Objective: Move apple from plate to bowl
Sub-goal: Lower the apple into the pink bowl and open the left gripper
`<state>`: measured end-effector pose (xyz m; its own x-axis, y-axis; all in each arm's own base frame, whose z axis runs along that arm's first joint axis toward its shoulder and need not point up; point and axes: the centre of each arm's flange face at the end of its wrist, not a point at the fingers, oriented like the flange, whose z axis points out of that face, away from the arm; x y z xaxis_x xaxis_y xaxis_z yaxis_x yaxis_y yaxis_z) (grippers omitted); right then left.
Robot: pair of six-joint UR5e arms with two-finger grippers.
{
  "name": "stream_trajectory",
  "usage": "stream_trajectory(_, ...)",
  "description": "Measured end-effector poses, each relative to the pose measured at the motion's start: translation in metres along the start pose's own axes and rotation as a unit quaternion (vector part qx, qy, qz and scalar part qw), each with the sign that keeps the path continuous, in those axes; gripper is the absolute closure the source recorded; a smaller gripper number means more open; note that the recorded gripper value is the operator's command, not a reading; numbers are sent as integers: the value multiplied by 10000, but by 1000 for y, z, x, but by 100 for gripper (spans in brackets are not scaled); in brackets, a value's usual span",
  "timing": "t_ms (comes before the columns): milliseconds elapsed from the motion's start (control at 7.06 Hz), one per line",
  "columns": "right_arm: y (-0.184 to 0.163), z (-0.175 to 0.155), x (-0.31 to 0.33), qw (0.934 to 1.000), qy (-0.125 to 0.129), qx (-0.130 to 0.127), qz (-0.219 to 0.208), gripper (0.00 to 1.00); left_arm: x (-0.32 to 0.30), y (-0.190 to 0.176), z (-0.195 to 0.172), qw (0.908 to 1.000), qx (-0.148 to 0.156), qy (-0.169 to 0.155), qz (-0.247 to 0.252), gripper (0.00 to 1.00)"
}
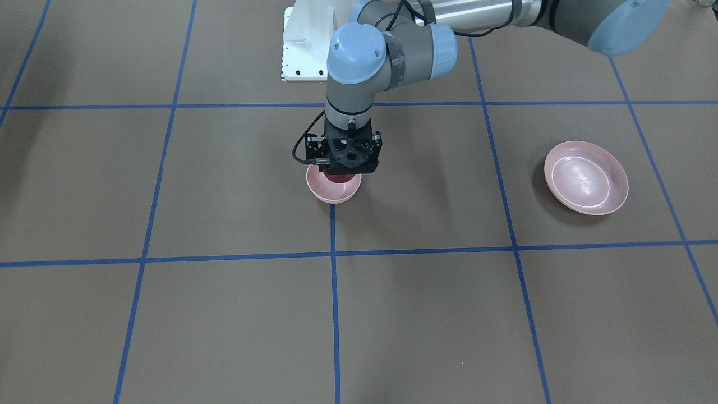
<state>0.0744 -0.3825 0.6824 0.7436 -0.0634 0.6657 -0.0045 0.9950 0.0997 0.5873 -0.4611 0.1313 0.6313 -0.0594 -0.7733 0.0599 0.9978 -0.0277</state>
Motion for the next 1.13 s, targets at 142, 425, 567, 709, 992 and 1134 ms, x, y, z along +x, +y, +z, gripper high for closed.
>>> stream_trajectory(142, 0, 0, 0, 10000, -1, -1, 1, 0, 9, 3, 14, 10000, 51, -1, 14, 58)
stream_trajectory(425, 0, 0, 0, 10000, 3, -2, 1, 0, 10, 6, 30, 10000, 68, -55, 27, 57)
stream_trajectory(567, 0, 0, 0, 10000, 4, 1, 0, 0, 8, 7, 34, 9999, 63, -77, 28, 56)
stream_trajectory(709, -1, 0, 0, 10000, 4, 2, -2, 0, 5, 7, 36, 9999, 59, -98, 32, 52)
stream_trajectory(992, -1, 0, 0, 10000, 1, 2, -1, 0, -1, 6, 42, 9999, 48, -146, 36, 17)
stream_trajectory(1134, 0, 0, 0, 10000, 2, 1, -1, 0, -3, 6, 44, 9999, 52, -130, 43, 3)
